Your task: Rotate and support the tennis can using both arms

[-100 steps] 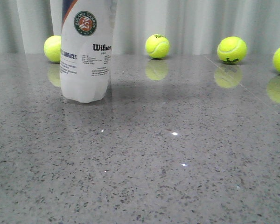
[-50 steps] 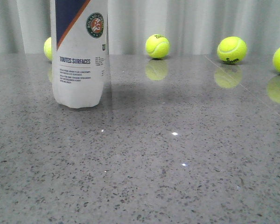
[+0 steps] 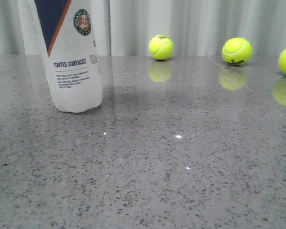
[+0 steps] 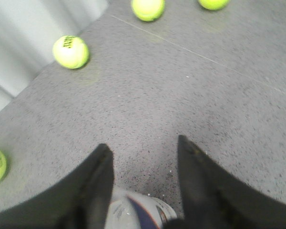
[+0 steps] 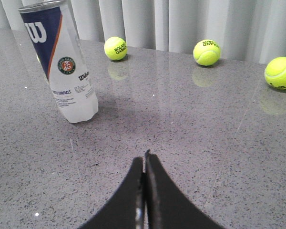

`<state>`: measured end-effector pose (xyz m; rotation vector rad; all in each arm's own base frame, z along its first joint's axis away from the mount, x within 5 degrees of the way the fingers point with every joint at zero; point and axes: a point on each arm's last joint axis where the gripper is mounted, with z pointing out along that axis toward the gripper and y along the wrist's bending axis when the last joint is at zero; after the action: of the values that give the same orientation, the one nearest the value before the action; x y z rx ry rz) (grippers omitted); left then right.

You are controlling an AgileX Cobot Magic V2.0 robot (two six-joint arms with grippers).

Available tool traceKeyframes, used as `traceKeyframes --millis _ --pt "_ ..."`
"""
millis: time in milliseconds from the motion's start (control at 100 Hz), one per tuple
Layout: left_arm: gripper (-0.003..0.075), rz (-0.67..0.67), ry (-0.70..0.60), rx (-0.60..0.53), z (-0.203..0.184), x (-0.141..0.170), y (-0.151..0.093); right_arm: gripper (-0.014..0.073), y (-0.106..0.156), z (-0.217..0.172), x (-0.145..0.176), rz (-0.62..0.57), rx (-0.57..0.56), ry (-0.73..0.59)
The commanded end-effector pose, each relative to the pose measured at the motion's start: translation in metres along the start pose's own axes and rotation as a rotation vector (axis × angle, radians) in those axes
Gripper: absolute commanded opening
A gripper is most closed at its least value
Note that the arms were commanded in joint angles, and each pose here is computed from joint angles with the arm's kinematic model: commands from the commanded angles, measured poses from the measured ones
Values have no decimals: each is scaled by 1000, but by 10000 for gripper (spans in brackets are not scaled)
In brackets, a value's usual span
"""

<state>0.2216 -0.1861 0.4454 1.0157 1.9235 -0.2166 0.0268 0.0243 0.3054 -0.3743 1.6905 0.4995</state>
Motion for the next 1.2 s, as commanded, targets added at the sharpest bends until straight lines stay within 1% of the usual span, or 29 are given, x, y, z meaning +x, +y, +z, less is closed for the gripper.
traceKeyframes --millis 0,120,230,360,520,710,830,850,1010,1190 --pt "147 -83 -187 -46 -27 -2 0 -70 0 -1 -13 -7 13 -82" --pt "-21 -151 -241 -46 -35 19 -6 -70 0 -1 -13 -7 13 -82" --pt "-19 -210 -286 -42 -40 40 -12 -70 0 -1 -13 -7 13 -82" --pt "-19 -220 -337 -43 -47 63 -19 -70 0 -1 -13 -7 13 -82" --pt "-19 -238 -346 -31 -50 94 -28 -70 0 -1 -13 -7 13 -82" --pt "-19 -237 -392 -36 -55 128 -38 -70 0 -1 -13 -7 13 -82" --pt "-19 -242 -373 -37 -56 149 -43 -70 0 -1 -13 -7 13 -82" --pt "-19 -263 -371 -42 -56 151 -43 -70 0 -1 -13 -7 13 -82" --pt "-19 -337 -345 -159 -58 175 -30 -70 0 -1 -13 -7 13 -82" --pt "-19 -395 -359 -313 -63 198 -16 -70 0 -1 -13 -7 13 -82"
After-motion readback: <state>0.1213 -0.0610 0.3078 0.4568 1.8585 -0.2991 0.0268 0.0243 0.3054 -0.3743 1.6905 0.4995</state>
